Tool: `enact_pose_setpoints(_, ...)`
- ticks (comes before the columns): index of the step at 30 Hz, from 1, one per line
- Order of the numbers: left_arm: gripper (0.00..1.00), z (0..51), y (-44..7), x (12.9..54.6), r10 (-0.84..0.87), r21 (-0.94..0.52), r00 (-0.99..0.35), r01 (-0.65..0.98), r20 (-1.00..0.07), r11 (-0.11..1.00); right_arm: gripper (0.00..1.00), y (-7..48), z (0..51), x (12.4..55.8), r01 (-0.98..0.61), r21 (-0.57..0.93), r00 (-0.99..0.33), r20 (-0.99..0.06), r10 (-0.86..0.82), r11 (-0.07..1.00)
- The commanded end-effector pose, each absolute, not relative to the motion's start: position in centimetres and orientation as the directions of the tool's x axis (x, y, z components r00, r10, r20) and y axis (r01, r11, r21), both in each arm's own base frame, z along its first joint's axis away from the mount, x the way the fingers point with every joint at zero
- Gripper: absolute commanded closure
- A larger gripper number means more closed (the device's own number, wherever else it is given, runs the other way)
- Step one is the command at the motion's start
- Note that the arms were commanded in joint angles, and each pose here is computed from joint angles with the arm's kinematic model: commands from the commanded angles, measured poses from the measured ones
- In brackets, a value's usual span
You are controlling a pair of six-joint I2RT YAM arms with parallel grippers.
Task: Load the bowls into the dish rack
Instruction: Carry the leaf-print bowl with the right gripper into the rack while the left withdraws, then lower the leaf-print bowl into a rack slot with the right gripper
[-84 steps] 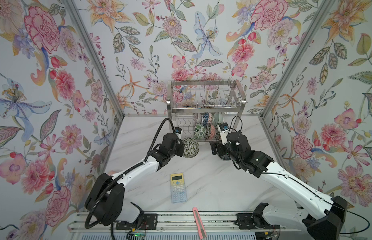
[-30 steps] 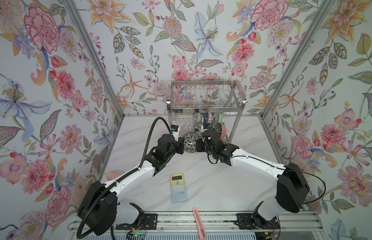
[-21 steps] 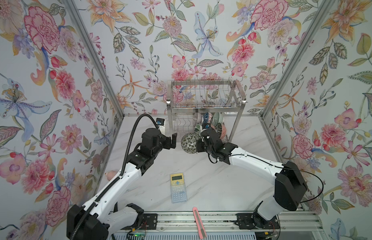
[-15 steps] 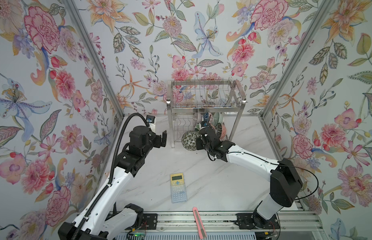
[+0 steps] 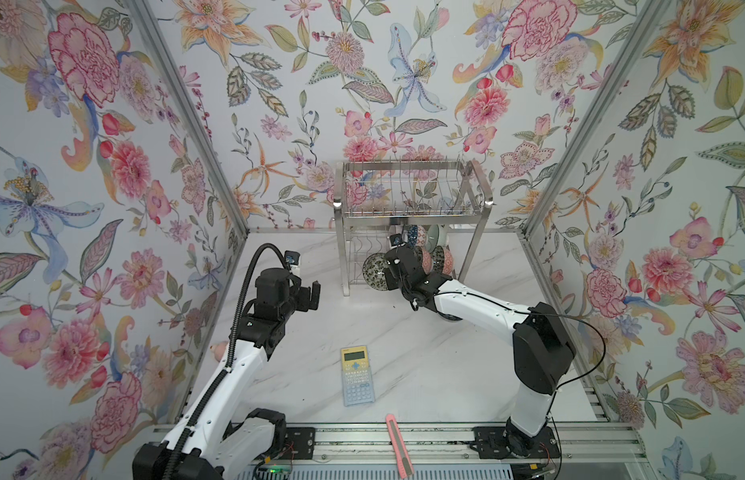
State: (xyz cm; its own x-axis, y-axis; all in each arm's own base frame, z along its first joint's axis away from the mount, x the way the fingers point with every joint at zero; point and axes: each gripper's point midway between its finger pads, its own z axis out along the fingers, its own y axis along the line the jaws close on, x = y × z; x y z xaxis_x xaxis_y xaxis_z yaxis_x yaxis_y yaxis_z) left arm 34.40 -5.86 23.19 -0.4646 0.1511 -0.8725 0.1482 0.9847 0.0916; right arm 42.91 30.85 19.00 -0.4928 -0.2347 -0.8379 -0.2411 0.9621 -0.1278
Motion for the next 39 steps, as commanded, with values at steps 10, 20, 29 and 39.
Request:
enact_pose_setpoints(10, 0.01, 23.6, -6.2, 34.2, 0.154, 0.082, -0.434, 0.181, -0.888, 0.980, 1.00, 31.7, 21.1, 47.4, -0.107, -0.311, -0.389, -0.861, -0.327, 0.944)
enact_pose_setpoints(20, 0.01, 23.8, -6.2, 34.1, 0.153, 0.081, -0.427, 0.182, -0.891, 0.980, 1.00, 33.8, 20.2, 51.2, -0.074, -0.403, -0.303, -0.862, -0.405, 0.912)
enact_pose_setpoints(29, 0.01, 23.7, -6.2, 34.0, 0.150, 0.077, -0.425, 0.184, -0.893, 0.980, 1.00, 35.3, 20.0, 54.5, -0.007, -0.532, -0.206, -0.828, -0.522, 0.847)
enact_pose_setpoints(39, 0.01, 23.7, -6.4, 34.0, 0.146, 0.068, -0.424, 0.193, -0.894, 0.979, 1.00, 36.1, 20.0, 57.6, 0.082, -0.589, -0.166, -0.804, -0.572, 0.804)
